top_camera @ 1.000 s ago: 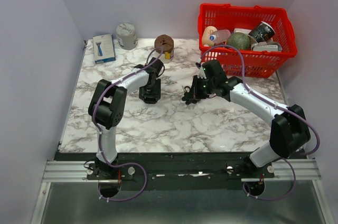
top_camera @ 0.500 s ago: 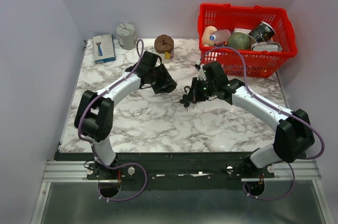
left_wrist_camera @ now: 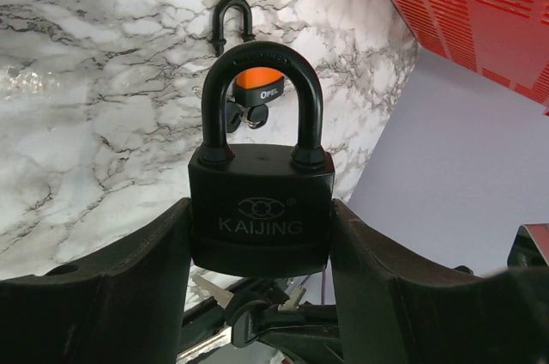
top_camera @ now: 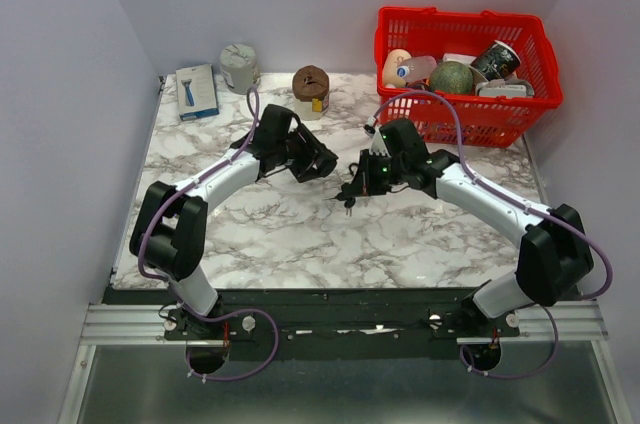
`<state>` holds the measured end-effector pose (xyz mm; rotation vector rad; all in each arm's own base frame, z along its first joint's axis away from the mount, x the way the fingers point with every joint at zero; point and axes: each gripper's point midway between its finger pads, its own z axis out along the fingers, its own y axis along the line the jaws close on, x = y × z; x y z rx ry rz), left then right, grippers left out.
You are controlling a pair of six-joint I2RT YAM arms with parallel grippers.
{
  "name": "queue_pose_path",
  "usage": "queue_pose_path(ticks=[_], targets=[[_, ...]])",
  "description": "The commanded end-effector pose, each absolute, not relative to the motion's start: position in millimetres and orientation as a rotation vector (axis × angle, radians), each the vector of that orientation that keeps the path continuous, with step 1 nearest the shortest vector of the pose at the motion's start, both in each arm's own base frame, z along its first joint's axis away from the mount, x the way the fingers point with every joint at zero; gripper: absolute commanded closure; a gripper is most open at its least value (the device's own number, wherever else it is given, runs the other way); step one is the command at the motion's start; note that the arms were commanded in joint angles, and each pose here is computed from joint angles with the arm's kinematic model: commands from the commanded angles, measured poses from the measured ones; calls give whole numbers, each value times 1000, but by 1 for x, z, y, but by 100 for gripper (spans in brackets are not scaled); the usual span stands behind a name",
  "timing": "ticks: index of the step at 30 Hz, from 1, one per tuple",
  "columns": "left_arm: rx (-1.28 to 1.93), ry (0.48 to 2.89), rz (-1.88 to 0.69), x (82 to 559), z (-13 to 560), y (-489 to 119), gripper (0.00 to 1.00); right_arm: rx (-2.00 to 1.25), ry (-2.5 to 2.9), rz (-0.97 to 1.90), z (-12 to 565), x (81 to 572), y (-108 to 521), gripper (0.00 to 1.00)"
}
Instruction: Unlock with the key
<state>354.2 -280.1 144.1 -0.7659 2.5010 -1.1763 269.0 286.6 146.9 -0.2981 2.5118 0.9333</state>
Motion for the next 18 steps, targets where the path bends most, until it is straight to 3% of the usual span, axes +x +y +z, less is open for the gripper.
queue_pose_path(ticks=[1, 18], targets=[[-699, 2386, -1331, 354, 192, -291, 100, -319, 2518, 976, 152, 269, 296, 99], [-666, 2390, -1337, 344, 198, -301, 100, -311, 2530, 953, 148, 273, 296, 99]])
